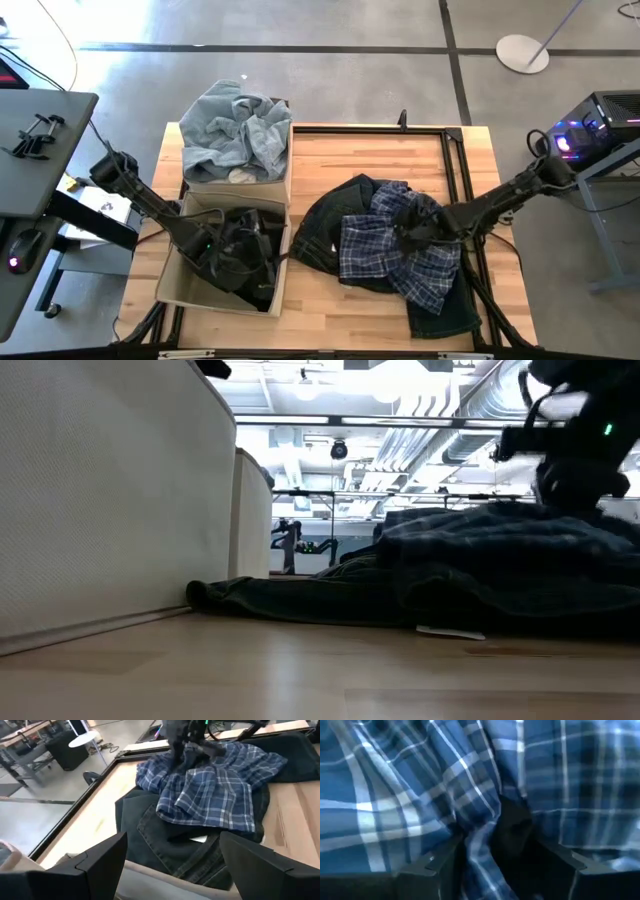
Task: Sort clothes
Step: Put the checkered shirt into the bottom brown laundry organizer
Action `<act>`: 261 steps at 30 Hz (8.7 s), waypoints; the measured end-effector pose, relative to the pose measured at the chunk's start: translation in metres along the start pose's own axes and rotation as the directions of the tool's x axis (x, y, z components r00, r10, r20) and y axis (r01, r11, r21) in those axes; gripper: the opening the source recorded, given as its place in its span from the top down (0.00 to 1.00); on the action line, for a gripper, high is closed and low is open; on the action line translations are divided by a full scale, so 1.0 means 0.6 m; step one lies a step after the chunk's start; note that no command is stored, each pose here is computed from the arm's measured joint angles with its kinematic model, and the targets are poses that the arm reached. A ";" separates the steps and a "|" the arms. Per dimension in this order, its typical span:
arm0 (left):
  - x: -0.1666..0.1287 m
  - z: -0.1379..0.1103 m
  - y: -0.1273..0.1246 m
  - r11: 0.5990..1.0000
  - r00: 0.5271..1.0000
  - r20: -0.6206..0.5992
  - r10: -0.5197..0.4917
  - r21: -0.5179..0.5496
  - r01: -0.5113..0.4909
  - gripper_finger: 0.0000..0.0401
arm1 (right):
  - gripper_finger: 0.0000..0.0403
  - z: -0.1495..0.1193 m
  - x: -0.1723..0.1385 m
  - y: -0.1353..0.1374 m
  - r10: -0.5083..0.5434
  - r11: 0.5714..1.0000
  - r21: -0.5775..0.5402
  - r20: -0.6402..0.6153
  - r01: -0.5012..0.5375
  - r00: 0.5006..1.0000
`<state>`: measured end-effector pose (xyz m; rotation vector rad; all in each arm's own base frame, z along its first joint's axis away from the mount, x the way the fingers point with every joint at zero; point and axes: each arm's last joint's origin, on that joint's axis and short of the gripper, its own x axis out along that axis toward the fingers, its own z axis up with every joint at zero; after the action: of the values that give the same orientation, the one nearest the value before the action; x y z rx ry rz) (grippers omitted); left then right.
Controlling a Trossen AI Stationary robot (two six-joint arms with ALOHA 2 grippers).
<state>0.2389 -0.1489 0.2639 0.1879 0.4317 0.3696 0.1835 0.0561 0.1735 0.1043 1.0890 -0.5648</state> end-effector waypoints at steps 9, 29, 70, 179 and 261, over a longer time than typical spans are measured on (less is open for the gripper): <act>0.005 0.000 0.008 0.990 0.990 0.031 0.137 0.028 -0.138 0.23 | 0.72 -0.034 0.076 0.006 0.252 0.963 0.022 0.268 -0.267 0.930; 0.037 0.010 0.034 0.978 0.978 0.020 0.206 0.035 -0.207 0.23 | 0.98 0.157 -0.149 -0.006 0.017 0.998 -0.047 0.797 0.035 0.604; 0.238 0.046 0.057 0.995 0.928 0.367 -0.066 0.089 0.035 0.23 | 0.99 0.193 -0.170 0.052 0.481 0.869 -0.482 0.769 -0.111 0.420; 0.032 -0.117 0.068 0.722 0.217 -0.689 -0.691 -0.654 0.226 0.98 | 0.38 0.092 -0.208 -0.039 0.316 0.948 -0.182 0.438 -0.262 0.841; -0.038 0.098 0.202 0.924 0.853 -0.472 -0.224 -0.381 0.032 0.71 | 0.38 0.040 -0.078 -0.004 0.406 0.914 -0.209 0.466 -0.348 0.786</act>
<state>0.2078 -0.0524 0.3555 -0.3119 0.8866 0.3553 0.1855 0.0637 0.2257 0.0688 0.5590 -0.1432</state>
